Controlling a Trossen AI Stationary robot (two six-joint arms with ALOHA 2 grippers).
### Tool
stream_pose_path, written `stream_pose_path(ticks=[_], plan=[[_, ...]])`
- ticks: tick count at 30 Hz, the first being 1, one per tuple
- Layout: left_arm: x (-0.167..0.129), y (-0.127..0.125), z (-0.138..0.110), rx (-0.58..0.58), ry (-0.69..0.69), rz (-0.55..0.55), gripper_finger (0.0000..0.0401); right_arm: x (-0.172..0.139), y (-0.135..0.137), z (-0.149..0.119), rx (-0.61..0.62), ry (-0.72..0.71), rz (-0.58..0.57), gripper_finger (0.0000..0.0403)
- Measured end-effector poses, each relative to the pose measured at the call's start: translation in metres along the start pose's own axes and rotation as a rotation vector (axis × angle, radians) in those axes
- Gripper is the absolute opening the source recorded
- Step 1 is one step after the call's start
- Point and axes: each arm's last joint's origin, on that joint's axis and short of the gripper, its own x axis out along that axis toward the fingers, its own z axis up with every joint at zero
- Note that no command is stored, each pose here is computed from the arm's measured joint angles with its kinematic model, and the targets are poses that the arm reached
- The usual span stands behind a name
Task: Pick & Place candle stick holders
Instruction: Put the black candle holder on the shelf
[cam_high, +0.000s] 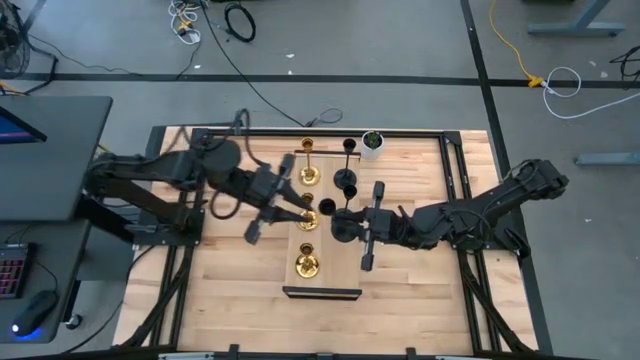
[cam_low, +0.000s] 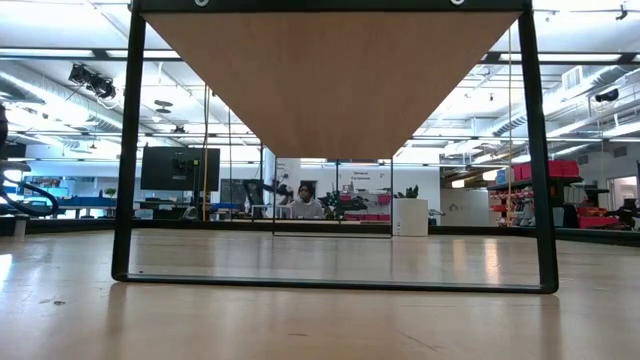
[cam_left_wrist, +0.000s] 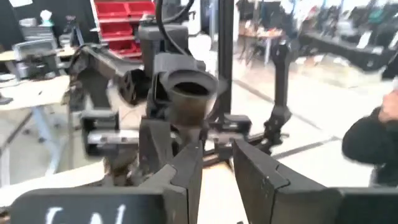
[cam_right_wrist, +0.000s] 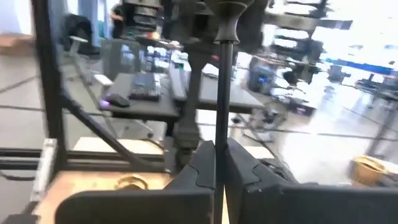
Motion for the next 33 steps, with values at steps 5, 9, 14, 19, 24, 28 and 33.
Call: stream_pose_path(ticks=[5,9,14,19,24,28,33], plan=[[-0.028,-0.008,0.003,-0.004,0.097,0.086,0.0089,-0.015,0.003,0.007,0.001,0.012,-0.06,0.0],[-0.044,-0.013,0.0,-0.009,0.18,0.152,0.0082,-0.031,0.013,0.009,0.006,0.013,-0.085,0.0],[-0.053,-0.017,-0.007,0.001,0.279,0.266,0.0071,-0.046,0.028,-0.005,0.036,-0.022,-0.107,0.0],[-0.055,-0.017,-0.008,0.004,0.297,0.288,0.0063,-0.061,0.039,-0.028,0.104,-0.1,-0.106,0.0],[-0.057,-0.017,-0.014,-0.004,0.367,0.333,0.0056,-0.066,0.041,-0.06,0.183,-0.163,-0.058,0.0],[-0.058,-0.016,-0.016,-0.017,0.384,0.36,0.0055,-0.068,0.038,-0.082,0.244,-0.172,-0.039,0.0],[-0.06,-0.015,-0.018,-0.014,0.409,0.439,0.0055,-0.061,0.043,-0.102,0.272,-0.189,0.006,0.0]])
